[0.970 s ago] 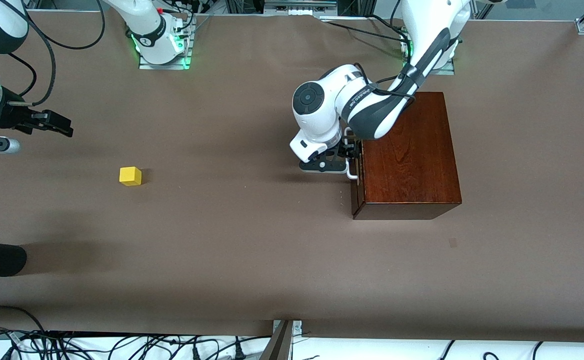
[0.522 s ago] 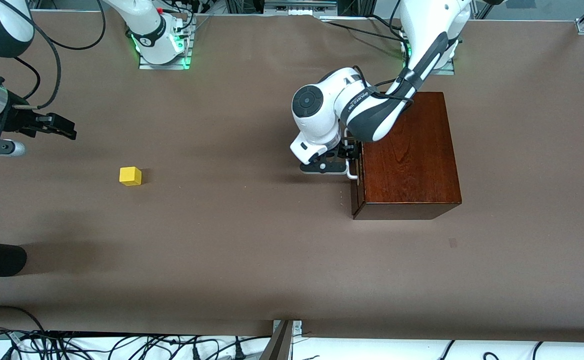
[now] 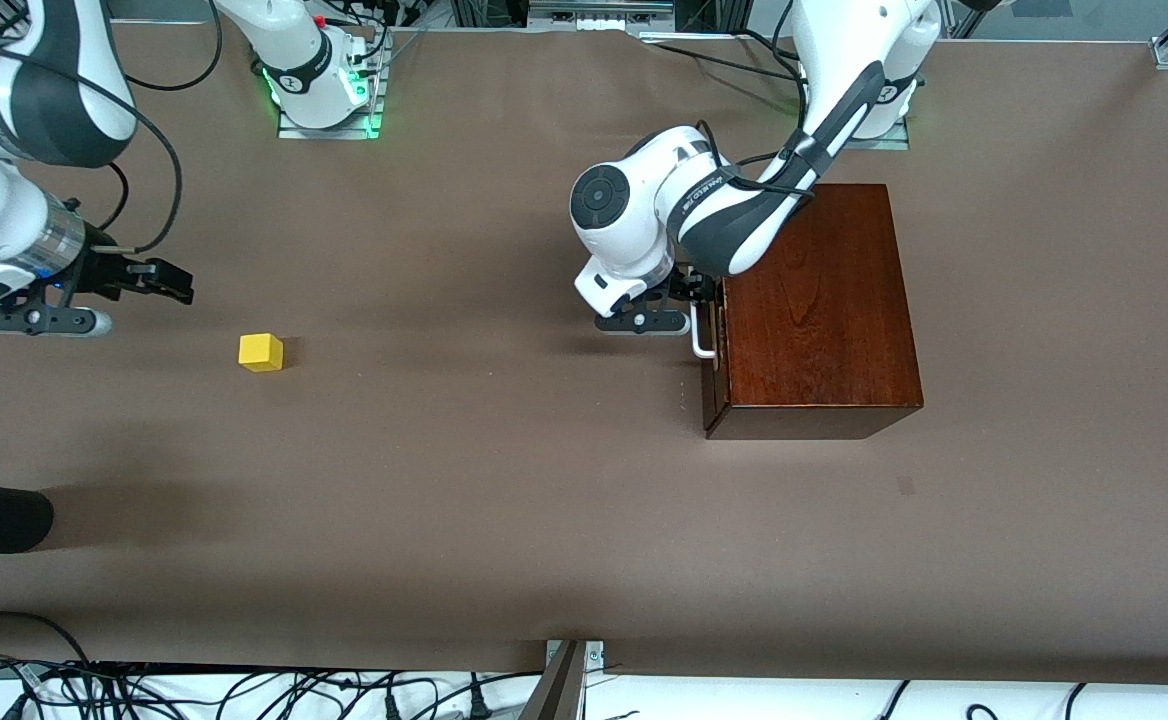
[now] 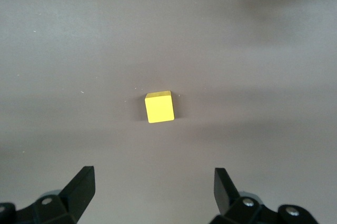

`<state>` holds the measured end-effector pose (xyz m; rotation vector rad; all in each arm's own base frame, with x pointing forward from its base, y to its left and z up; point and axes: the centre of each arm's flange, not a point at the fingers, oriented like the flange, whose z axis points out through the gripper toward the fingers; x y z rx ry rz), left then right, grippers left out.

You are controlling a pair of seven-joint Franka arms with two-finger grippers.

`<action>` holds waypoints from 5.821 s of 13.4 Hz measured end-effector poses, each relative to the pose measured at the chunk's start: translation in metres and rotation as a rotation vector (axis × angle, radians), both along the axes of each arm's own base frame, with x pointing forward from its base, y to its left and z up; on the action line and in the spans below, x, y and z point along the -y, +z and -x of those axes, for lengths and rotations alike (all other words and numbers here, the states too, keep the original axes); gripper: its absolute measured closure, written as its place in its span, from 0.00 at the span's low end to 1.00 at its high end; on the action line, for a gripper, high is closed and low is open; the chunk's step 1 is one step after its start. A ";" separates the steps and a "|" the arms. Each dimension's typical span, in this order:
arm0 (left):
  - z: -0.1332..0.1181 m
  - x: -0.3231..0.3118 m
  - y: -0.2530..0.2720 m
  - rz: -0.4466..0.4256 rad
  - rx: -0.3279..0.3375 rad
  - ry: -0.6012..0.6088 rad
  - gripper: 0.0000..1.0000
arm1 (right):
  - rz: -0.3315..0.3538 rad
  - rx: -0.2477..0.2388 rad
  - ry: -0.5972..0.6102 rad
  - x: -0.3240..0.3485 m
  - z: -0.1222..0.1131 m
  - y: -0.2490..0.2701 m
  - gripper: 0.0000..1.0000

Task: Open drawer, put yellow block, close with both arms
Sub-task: 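Pull the drawer open with the left gripper while the right gripper reaches the cube, then close the right gripper on the yellow cube and lift it, then release the handle with the left gripper while the right gripper carries the cube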

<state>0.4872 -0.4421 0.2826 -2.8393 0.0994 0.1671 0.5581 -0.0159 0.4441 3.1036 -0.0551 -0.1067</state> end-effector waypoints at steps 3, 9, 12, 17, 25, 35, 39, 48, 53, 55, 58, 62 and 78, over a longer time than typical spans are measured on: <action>0.001 0.001 0.001 0.020 -0.022 0.022 0.00 | -0.001 0.026 0.001 0.001 0.006 -0.028 0.00; -0.001 0.008 0.012 0.094 -0.075 0.096 0.00 | 0.000 0.079 0.021 0.011 0.030 -0.104 0.00; 0.000 0.017 0.017 0.115 -0.076 0.128 0.00 | 0.008 0.081 0.034 0.015 0.035 -0.132 0.00; 0.008 0.044 0.007 0.123 -0.077 0.138 0.00 | 0.026 0.111 0.060 0.015 0.033 -0.175 0.00; 0.011 0.066 0.010 0.156 -0.054 0.156 0.00 | -0.051 0.149 0.070 0.024 0.034 -0.225 0.00; 0.017 0.107 0.017 0.201 -0.022 0.203 0.00 | -0.024 0.191 0.122 0.011 0.033 -0.267 0.00; 0.006 0.105 0.027 0.220 -0.008 0.217 0.00 | -0.021 0.193 0.131 0.010 0.033 -0.270 0.29; -0.036 0.038 0.164 0.236 0.098 0.308 0.00 | -0.073 0.200 0.163 -0.005 0.001 -0.217 0.44; -0.069 -0.037 0.227 0.258 0.120 0.314 0.00 | -0.141 0.202 0.217 -0.027 -0.049 -0.126 0.44; -0.082 -0.079 0.247 0.277 0.076 0.296 0.00 | -0.161 0.199 0.253 -0.046 -0.064 -0.098 0.44; -0.096 -0.152 0.281 0.294 0.028 0.283 0.00 | -0.171 0.198 0.334 -0.085 -0.078 -0.060 0.44; -0.098 -0.245 0.317 0.303 0.026 0.285 0.00 | -0.148 0.161 0.389 -0.140 -0.078 -0.030 0.44; -0.062 -0.451 0.333 0.278 0.084 0.402 0.00 | -0.176 0.141 0.625 -0.464 0.024 -0.001 0.44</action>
